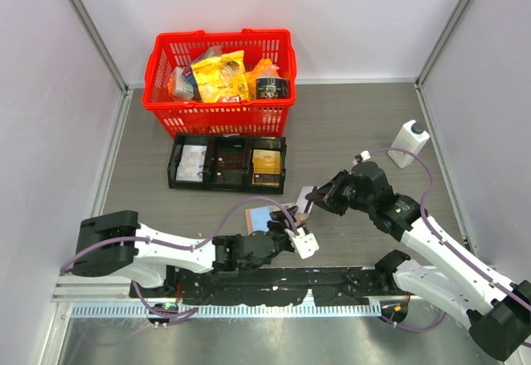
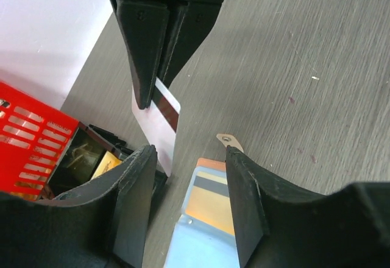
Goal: Take the credit cards out of the card holder
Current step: Place the credit card in the storage box.
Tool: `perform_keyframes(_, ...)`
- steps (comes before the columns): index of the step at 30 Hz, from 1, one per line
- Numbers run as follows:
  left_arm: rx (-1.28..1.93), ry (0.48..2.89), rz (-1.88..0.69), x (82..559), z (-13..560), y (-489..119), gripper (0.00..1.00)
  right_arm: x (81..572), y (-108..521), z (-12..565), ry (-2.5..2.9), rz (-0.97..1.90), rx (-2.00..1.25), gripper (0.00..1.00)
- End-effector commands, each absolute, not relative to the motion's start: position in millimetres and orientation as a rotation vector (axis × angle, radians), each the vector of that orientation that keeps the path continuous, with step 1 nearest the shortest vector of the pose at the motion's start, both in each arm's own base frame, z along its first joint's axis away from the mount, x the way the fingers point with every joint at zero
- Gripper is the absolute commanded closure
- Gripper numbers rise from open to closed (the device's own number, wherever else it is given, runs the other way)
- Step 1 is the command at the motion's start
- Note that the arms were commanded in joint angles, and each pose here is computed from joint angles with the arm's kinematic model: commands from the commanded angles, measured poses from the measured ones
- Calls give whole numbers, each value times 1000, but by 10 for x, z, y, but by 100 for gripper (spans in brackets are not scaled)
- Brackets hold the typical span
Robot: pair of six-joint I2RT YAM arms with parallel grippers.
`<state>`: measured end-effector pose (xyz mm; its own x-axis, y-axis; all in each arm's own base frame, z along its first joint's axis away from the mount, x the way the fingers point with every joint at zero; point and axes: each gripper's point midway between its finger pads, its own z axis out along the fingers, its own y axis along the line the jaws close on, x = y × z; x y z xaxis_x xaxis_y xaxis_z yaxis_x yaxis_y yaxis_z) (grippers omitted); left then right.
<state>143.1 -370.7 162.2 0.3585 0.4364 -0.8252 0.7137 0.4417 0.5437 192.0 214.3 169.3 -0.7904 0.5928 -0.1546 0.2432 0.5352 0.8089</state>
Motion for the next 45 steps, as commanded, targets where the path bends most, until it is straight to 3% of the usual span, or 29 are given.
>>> perform_keyframes(1, 1054, 1196, -268, 1484, 2021, -3869, 50, 1961, 2152, 1863, 2299, 1195, 705, 99)
perform_keyframes(10, 1022, 1184, -246, 1535, 2046, -3977, 61, 1920, 2127, 1849, 2287, 1212, 727, 99)
perform_keyframes(13, 1004, 1179, -246, 1547, 2083, -3989, 70, 1914, 2126, 1834, 2292, 1212, 734, 99)
perform_keyframes(18, 980, 1192, -261, 1550, 2120, -3977, 99, 1920, 2113, 1828, 2284, 1209, 747, 99)
perform_keyframes(19, 978, 1204, -265, 1549, 2103, -3962, 100, 1925, 2110, 1841, 2276, 1212, 746, 97)
perform_keyframes(20, 968, 1214, -277, 1545, 2113, -3953, 100, 1939, 2110, 1859, 2265, 1214, 742, 95)
perform_keyframes(24, 938, 1296, -293, 1556, 2086, -3853, 100, 2017, 2036, 1914, 2211, 1162, 712, 60)
perform_keyframes(26, 907, 1339, -314, 1567, 2108, -3776, 100, 2081, 1989, 1984, 2177, 1118, 677, 51)
perform_keyframes(34, 771, 1600, -467, 1746, 2095, -3291, 100, 2279, 1860, 2269, 2100, 931, 445, 39)
perform_keyframes(45, 493, 1974, -477, 2256, 2160, -2165, 99, 2324, 1707, 2043, 2140, 682, 137, 35)
